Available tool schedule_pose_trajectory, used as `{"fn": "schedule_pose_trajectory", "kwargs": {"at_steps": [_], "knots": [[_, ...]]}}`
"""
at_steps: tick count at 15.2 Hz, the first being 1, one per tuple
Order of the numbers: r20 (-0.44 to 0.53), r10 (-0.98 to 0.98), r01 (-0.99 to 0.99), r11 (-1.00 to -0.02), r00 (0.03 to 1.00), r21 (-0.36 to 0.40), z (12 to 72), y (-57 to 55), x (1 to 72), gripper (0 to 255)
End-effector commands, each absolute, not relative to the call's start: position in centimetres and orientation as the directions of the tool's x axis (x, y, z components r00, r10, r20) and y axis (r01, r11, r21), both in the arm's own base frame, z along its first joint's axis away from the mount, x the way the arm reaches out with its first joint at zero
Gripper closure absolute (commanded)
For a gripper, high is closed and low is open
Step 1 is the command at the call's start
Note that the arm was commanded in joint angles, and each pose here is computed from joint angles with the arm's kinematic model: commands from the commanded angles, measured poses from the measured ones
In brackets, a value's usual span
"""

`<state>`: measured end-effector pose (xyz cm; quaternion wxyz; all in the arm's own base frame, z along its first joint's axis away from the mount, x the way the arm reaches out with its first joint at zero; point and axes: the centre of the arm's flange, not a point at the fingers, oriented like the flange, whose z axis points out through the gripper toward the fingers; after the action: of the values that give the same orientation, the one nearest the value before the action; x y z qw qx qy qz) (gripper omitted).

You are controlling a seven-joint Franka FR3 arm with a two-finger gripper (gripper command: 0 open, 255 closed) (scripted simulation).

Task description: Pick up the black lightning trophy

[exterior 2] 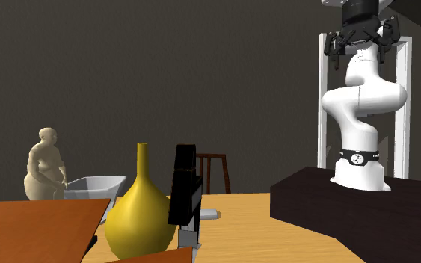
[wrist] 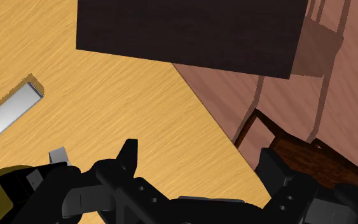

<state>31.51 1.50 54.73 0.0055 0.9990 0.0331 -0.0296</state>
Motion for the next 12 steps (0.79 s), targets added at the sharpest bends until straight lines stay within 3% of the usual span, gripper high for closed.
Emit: {"fn": "schedule_pose_trajectory", "kwargs": {"at_steps": [1,12], "knots": [[-0.059,0.066,0.067,-0.998,0.996,0.009,54.7,1.5,31.5,0],[-0.037,0.133,0.134,-0.991,0.990,0.007,46.7,-8.9,37.4,0]]}}
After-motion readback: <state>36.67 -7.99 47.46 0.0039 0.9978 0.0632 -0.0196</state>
